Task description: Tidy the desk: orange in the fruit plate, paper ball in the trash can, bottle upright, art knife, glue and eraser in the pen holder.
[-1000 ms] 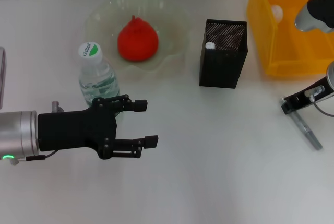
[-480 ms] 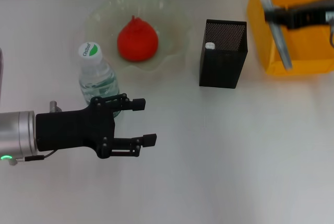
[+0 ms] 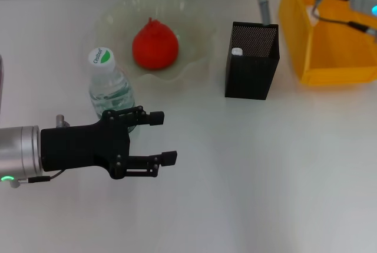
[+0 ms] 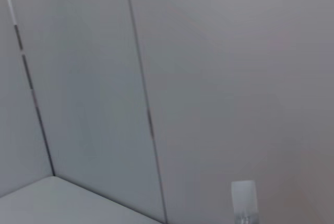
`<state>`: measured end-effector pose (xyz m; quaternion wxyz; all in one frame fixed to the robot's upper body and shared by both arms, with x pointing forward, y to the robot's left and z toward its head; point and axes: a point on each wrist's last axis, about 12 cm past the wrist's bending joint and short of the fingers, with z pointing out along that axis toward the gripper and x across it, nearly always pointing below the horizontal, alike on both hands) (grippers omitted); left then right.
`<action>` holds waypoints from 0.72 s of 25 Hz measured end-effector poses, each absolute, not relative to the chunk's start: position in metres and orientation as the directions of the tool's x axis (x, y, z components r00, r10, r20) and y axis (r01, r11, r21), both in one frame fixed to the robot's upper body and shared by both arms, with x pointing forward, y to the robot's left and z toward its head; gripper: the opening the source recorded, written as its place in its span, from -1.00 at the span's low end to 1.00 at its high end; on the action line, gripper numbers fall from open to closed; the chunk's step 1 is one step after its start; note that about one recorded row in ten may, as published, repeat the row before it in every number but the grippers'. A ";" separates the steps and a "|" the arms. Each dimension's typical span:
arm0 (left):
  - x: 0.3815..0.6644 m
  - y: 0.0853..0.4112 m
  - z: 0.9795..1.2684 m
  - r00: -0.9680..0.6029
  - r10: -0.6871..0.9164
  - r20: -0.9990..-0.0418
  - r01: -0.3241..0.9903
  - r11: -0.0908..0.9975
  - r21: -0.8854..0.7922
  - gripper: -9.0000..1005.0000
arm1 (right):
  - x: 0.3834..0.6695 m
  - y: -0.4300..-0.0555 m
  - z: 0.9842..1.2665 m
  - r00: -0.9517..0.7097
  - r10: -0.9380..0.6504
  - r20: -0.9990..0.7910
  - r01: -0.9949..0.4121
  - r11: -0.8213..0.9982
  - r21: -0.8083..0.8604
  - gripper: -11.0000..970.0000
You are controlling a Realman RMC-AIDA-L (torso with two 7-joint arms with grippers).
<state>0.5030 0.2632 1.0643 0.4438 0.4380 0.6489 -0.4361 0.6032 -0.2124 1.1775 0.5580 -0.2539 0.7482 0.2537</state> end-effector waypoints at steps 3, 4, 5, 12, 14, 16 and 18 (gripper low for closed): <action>0.503 0.263 1.064 -0.225 0.179 -0.958 0.954 0.238 -0.180 0.68 | 0.607 -0.203 1.167 -0.235 -0.095 -0.967 -0.687 0.720 0.096 -0.66; 0.503 0.263 1.064 -0.225 0.177 -0.958 0.954 0.239 -0.180 0.68 | 0.607 -0.204 1.165 -0.241 -0.089 -0.966 -0.685 0.721 0.104 -0.65; 0.503 0.264 1.065 -0.225 0.175 -0.959 0.954 0.241 -0.180 0.68 | 0.607 -0.205 1.164 -0.245 -0.082 -0.966 -0.682 0.723 0.111 -0.65; 0.503 0.266 1.067 -0.220 0.145 -0.965 0.951 0.253 -0.179 0.68 | 0.600 -0.211 1.161 -0.256 -0.074 -0.964 -0.681 0.722 0.125 -0.61; 0.503 0.266 1.067 -0.220 0.138 -0.966 0.950 0.255 -0.180 0.68 | 0.598 -0.213 1.161 -0.256 -0.070 -0.964 -0.682 0.720 0.129 -0.60; 0.502 0.267 1.068 -0.219 0.123 -0.968 0.948 0.262 -0.181 0.68 | 0.594 -0.216 1.162 -0.256 -0.052 -0.965 -0.680 0.720 0.141 -0.40; 0.501 0.269 1.068 -0.220 0.093 -0.971 0.943 0.276 -0.188 0.68 | 0.589 -0.219 1.165 -0.248 -0.031 -0.968 -0.690 0.707 0.154 -0.20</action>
